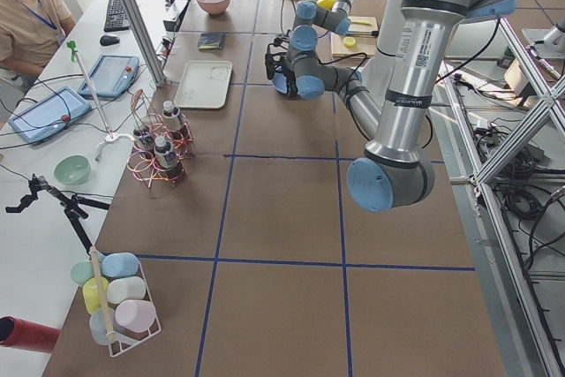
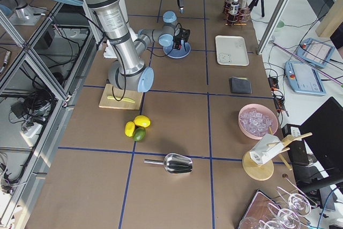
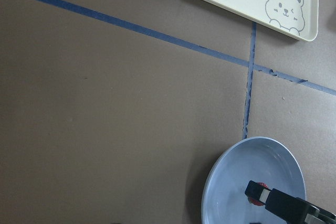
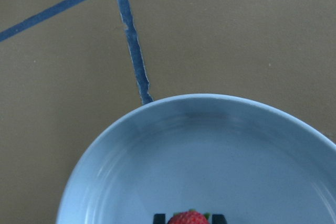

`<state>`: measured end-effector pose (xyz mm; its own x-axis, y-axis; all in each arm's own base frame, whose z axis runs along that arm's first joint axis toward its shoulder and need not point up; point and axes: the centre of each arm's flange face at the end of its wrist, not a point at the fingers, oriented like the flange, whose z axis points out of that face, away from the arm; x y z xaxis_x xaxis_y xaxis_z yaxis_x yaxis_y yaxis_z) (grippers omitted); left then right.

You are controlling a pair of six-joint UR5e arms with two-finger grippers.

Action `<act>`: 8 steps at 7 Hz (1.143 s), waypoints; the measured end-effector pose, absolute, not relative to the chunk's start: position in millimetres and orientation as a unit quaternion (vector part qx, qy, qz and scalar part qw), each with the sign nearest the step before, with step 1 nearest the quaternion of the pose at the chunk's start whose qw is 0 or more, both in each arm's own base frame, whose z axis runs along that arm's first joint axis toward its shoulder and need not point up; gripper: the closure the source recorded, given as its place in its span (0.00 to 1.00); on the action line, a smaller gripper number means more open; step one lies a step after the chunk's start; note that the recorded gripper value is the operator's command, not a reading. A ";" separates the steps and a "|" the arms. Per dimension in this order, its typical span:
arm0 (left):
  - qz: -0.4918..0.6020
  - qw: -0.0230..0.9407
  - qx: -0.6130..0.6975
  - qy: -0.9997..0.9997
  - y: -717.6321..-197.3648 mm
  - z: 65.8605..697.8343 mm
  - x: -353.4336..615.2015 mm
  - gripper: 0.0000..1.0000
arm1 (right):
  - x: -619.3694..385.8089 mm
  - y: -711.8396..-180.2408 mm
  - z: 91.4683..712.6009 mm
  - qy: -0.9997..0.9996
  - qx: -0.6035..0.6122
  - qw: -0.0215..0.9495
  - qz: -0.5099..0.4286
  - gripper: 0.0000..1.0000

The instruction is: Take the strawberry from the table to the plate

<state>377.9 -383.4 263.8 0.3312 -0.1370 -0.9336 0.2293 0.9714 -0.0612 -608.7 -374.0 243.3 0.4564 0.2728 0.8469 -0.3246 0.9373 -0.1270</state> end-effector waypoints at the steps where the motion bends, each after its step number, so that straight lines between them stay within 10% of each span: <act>1: -0.112 0.815 0.041 0.567 -383.4 263.5 378.3 0.13 | -608.6 -373.8 243.5 -0.486 0.025 0.855 0.177 0.00; 8: 0.006 0.859 0.112 0.500 -381.8 347.9 340.2 0.13 | -402.9 -404.1 259.3 -0.489 -0.031 0.859 0.148 0.00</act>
